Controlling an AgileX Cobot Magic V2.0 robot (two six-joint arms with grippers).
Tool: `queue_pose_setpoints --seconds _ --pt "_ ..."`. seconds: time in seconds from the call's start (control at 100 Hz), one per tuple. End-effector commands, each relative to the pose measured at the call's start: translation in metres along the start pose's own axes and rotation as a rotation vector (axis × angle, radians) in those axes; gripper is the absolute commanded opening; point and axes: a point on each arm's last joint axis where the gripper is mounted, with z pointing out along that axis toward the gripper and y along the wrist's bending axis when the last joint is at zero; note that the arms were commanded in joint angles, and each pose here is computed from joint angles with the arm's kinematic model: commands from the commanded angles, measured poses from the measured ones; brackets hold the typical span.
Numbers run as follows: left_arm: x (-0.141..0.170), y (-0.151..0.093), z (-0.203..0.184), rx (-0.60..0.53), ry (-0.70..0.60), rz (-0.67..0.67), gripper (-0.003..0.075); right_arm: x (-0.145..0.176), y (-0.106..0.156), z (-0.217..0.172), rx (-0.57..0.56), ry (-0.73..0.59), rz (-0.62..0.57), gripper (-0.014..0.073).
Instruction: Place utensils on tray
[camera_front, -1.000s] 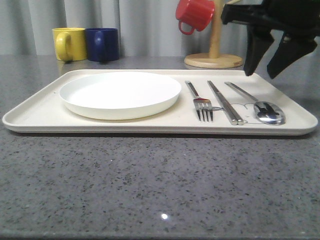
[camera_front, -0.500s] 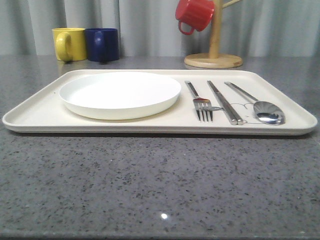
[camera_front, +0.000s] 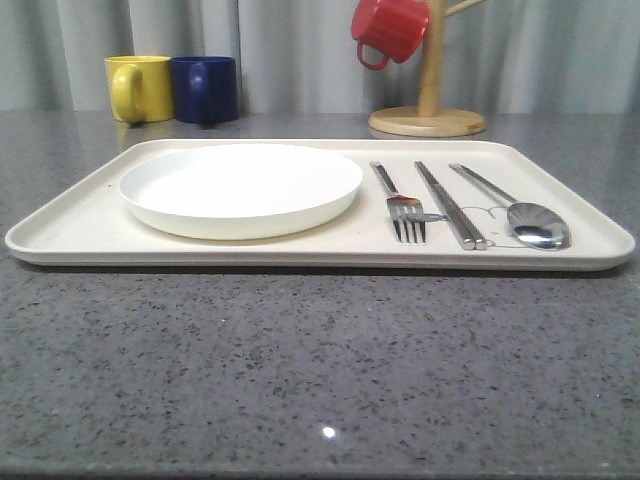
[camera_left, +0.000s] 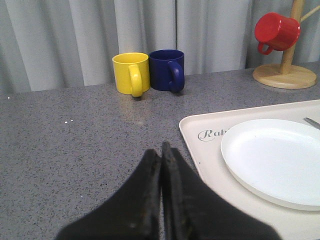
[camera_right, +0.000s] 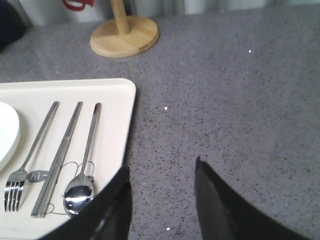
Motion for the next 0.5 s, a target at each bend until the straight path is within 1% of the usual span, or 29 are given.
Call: queue_pose_setpoints --seconds 0.0,0.11,0.16,0.23,0.42,0.43,0.49 --pt "-0.015 0.004 -0.001 -0.036 -0.092 -0.015 -0.0018 -0.004 -0.001 -0.017 -0.022 -0.170 -0.030 0.0321" --pt "-0.015 0.004 -0.001 -0.036 -0.092 -0.015 -0.0018 0.013 -0.004 -0.028 -0.028 -0.209 -0.030 0.0316" --pt "-0.015 0.004 -0.001 -0.036 -0.092 -0.015 -0.0018 0.018 -0.005 -0.032 -0.031 -0.225 -0.029 0.0295" --pt "-0.015 0.004 -0.001 -0.036 -0.092 -0.015 -0.0018 0.020 -0.006 -0.036 -0.035 -0.245 -0.028 0.0225" --pt "-0.015 0.004 -0.001 -0.036 -0.092 -0.015 -0.0018 0.020 -0.006 -0.036 -0.036 -0.249 -0.028 -0.0065" --pt "-0.015 0.004 -0.001 -0.036 -0.092 -0.015 -0.0018 0.020 -0.006 -0.036 -0.036 -0.249 -0.028 -0.0074" --pt "-0.015 0.004 -0.001 -0.036 -0.092 -0.015 -0.0018 0.020 -0.006 -0.036 -0.036 -0.248 -0.028 -0.0065"
